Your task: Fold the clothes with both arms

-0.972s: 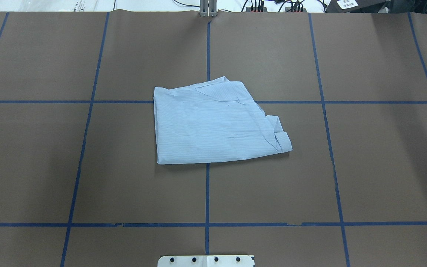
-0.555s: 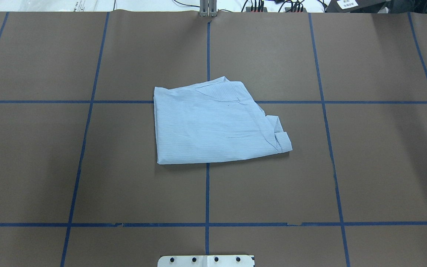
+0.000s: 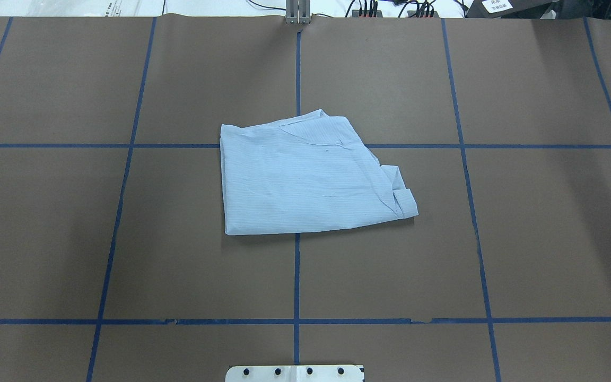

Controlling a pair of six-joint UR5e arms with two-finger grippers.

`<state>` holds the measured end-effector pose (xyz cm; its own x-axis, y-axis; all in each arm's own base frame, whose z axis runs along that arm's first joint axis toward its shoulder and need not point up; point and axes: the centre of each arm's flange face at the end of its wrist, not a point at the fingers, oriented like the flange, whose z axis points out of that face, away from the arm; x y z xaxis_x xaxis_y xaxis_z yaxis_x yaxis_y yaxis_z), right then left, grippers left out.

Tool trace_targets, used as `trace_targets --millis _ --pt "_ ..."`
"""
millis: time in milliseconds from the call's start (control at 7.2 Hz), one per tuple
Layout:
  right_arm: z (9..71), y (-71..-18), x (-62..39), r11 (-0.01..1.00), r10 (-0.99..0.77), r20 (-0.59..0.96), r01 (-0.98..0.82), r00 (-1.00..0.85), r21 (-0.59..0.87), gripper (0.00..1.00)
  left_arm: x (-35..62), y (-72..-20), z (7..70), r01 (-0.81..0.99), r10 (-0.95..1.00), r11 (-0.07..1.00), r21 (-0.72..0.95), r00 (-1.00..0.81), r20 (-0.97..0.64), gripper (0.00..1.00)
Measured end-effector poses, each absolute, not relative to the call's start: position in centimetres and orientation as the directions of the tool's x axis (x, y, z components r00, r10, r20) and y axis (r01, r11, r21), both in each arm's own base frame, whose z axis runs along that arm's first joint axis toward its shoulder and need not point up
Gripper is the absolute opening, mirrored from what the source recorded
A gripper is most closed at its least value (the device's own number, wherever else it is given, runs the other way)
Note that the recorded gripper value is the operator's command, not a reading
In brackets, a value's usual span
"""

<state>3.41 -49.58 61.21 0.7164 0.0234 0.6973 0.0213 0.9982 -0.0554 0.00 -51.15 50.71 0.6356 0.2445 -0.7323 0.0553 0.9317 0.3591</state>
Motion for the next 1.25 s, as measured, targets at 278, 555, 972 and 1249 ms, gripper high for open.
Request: trace_targets --millis 278,555,972,1249 --pt "61.1 -49.7 3.3 0.998 0.021 0.698 0.023 0.716 -0.054 1.0 0.0 -50.9 50.5 0.056 0.256 0.926 0.374 0.635 -0.729 1.0" --pt "61.0 -49.8 3.1 0.998 0.016 0.699 0.027 0.715 -0.05 1.0 -0.1 -50.4 51.6 0.057 0.262 0.922 0.383 0.635 -0.727 1.0" --pt "61.0 -50.0 3.1 0.998 0.014 0.699 0.029 0.715 -0.049 1.0 -0.3 -49.7 53.7 0.042 0.268 0.924 0.381 0.642 -0.719 1.0" --pt "61.0 -49.9 3.1 0.998 0.015 0.699 0.029 0.715 -0.051 1.0 -0.2 -49.8 55.1 0.01 0.293 0.92 0.391 0.645 -0.706 1.0"
